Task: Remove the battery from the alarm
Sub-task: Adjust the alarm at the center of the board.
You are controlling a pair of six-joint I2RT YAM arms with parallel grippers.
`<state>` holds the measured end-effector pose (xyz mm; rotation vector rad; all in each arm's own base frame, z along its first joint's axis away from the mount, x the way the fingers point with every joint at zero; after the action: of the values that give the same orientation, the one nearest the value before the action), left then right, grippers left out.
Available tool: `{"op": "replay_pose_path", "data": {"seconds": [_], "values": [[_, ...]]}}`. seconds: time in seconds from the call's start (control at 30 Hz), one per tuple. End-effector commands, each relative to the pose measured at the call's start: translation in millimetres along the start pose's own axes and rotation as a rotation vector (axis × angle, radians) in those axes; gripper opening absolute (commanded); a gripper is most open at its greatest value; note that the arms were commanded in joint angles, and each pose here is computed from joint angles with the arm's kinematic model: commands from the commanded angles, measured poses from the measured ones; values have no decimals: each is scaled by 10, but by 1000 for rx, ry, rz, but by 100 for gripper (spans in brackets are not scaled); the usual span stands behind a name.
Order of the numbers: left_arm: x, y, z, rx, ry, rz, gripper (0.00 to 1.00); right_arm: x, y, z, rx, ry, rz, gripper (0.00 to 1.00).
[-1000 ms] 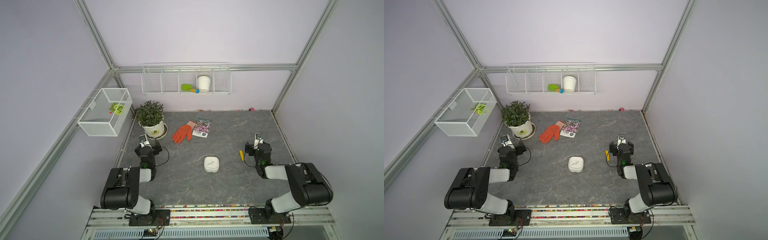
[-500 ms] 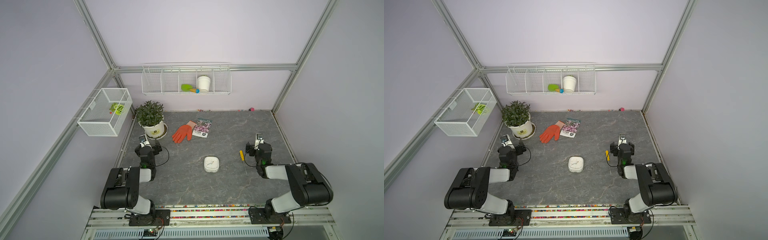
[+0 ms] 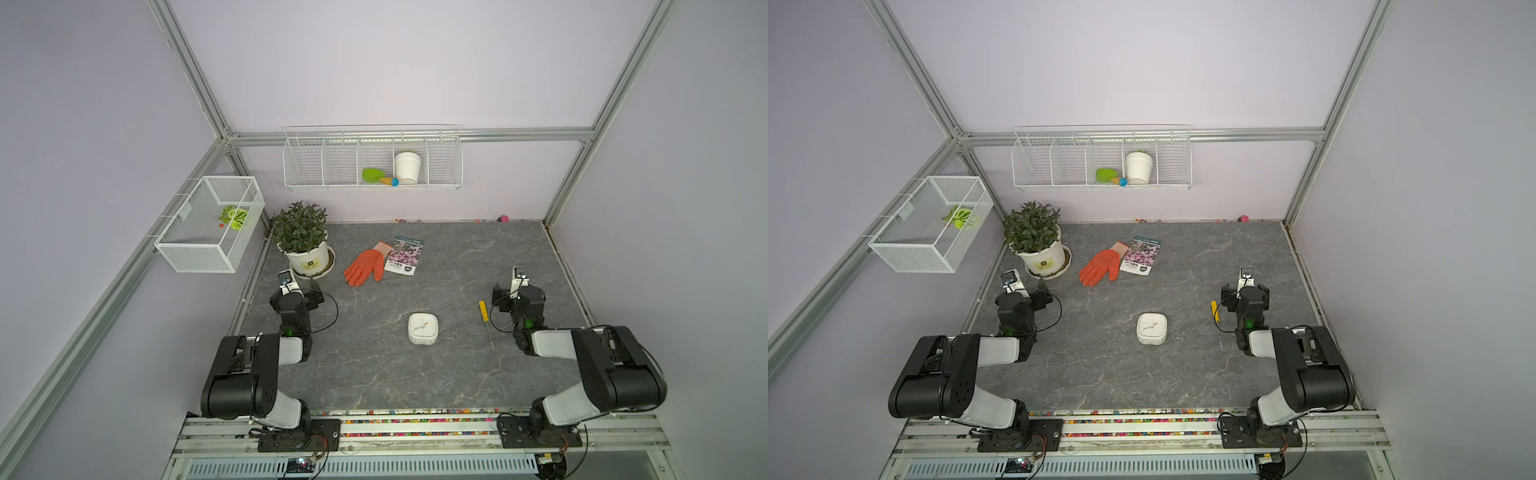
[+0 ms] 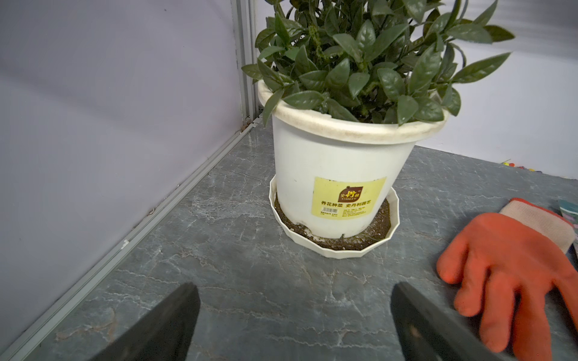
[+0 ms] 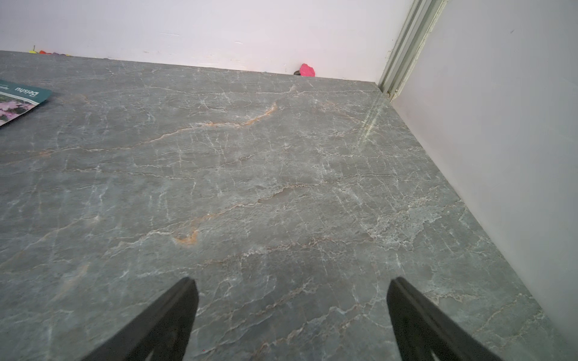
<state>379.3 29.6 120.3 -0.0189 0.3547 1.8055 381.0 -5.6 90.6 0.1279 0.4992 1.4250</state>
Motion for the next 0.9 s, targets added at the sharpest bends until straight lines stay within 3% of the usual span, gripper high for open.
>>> {"op": "replay_pose_path", "data": {"seconds": [0.0,0.2,0.3,0.37,0.5,0.67,0.87], "values": [[-2,-28,40,-6,-3,4,100,2,-12,46,-8,-22,5,99],[-94,184,290,-53,-19,-54,100,-96,167,271,-79,-41,-18,98],[-167,327,539,34,118,-59,100,-111,405,442,-15,-111,40,98],[-356,460,683,82,196,-155,100,-3,581,606,10,-193,150,98],[-812,729,793,216,386,-409,100,458,953,907,29,-373,508,98],[-1327,1012,405,552,498,-618,98,1002,1182,800,202,-630,811,98],[-1875,1438,-187,854,476,-760,94,1582,1250,378,503,-733,941,93]]}}
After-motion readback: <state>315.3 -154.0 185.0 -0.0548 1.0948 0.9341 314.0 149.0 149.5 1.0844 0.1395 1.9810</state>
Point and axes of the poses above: each gripper's point midway between its finger pads, its own y axis back along the fingers, its own x axis along the line the jaws close on, z = x × y, the point moved 1 cm from there along y, back along the fingers, and after that the axes turned 8 degrees about y, right-handed, at the moved point
